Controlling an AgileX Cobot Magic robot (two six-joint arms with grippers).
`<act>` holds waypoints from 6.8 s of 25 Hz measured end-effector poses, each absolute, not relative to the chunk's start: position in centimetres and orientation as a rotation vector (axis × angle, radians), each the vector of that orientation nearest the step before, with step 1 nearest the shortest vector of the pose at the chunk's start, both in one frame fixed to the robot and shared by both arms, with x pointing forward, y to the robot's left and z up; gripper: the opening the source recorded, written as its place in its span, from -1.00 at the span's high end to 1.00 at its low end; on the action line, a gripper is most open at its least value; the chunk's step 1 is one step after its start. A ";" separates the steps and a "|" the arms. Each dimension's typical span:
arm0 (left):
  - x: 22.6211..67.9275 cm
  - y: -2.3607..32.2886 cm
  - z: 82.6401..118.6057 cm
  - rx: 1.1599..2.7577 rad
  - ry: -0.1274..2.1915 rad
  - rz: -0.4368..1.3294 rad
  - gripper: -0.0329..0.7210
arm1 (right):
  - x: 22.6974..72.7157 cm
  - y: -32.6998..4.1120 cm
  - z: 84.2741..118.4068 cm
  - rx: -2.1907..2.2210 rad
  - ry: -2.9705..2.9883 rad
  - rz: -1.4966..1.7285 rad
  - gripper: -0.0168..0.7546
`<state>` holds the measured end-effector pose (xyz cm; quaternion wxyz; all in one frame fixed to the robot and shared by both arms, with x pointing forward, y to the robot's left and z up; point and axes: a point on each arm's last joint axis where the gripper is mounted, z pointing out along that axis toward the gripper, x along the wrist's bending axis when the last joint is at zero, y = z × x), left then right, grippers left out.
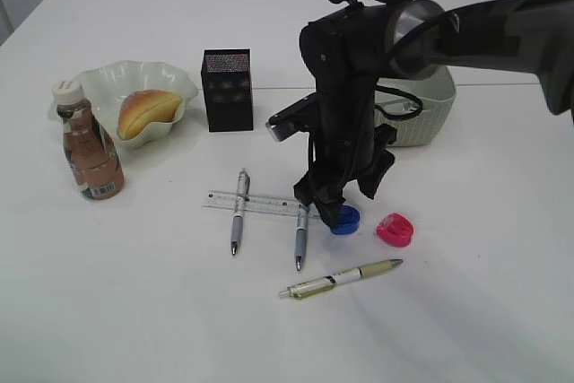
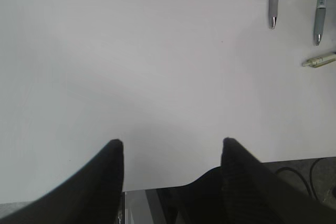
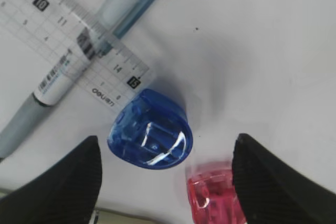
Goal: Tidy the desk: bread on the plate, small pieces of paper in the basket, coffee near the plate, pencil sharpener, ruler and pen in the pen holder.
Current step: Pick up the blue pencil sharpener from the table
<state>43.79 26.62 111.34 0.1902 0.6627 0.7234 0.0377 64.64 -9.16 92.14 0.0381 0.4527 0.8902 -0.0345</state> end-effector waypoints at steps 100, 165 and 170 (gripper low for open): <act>43.8 26.8 111.3 1.872 2.040 0.130 -0.24 | 65.5 -10.7 90.7 -0.090 3.218 0.140 -0.51; 43.8 26.9 111.3 1.882 2.042 0.147 -0.24 | 66.0 -10.6 89.6 -0.099 3.191 0.131 0.03; 43.8 26.9 111.3 1.882 2.042 0.147 -0.24 | 66.1 -10.7 89.6 -0.107 3.187 0.113 0.15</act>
